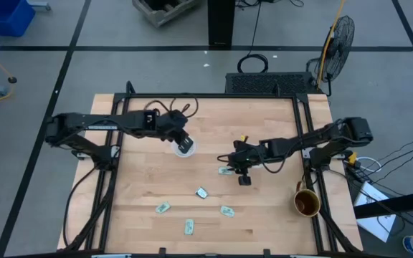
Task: Pick and place Stevia / Truvia into bins
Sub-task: Put the stevia packet into the right container
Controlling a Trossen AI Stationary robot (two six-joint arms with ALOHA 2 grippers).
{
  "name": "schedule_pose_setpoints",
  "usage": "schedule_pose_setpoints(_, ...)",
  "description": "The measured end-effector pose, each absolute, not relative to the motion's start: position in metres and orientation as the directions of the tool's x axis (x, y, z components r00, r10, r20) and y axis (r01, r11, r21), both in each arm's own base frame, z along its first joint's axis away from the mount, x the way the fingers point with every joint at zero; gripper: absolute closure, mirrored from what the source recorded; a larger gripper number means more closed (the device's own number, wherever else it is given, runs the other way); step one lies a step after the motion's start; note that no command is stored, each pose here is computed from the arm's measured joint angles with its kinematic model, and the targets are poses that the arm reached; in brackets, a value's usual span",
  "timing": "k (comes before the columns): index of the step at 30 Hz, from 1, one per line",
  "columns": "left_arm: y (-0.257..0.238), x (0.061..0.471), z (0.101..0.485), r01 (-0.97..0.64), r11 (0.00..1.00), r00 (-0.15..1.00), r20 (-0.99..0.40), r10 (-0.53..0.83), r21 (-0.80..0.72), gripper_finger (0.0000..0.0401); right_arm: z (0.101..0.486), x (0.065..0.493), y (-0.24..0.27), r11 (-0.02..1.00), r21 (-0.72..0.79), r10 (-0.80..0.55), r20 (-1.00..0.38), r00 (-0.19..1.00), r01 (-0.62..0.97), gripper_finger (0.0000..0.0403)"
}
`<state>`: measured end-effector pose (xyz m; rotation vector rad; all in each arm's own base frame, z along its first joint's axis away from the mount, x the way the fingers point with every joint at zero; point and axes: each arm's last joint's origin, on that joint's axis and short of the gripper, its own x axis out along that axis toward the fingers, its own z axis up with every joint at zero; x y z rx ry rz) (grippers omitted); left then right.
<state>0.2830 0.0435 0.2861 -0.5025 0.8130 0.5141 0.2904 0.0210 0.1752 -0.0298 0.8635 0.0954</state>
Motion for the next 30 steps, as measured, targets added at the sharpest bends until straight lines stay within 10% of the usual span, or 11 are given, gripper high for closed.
schedule_pose_setpoints(30, 0.040, 0.283, 0.297, -0.536, 0.826, 0.645, -0.716, 0.266, -0.176, 0.0365, 0.135, 0.306, 0.011, 0.999, 0.020, -0.004, -0.866, 0.501, 0.043, 0.0327)
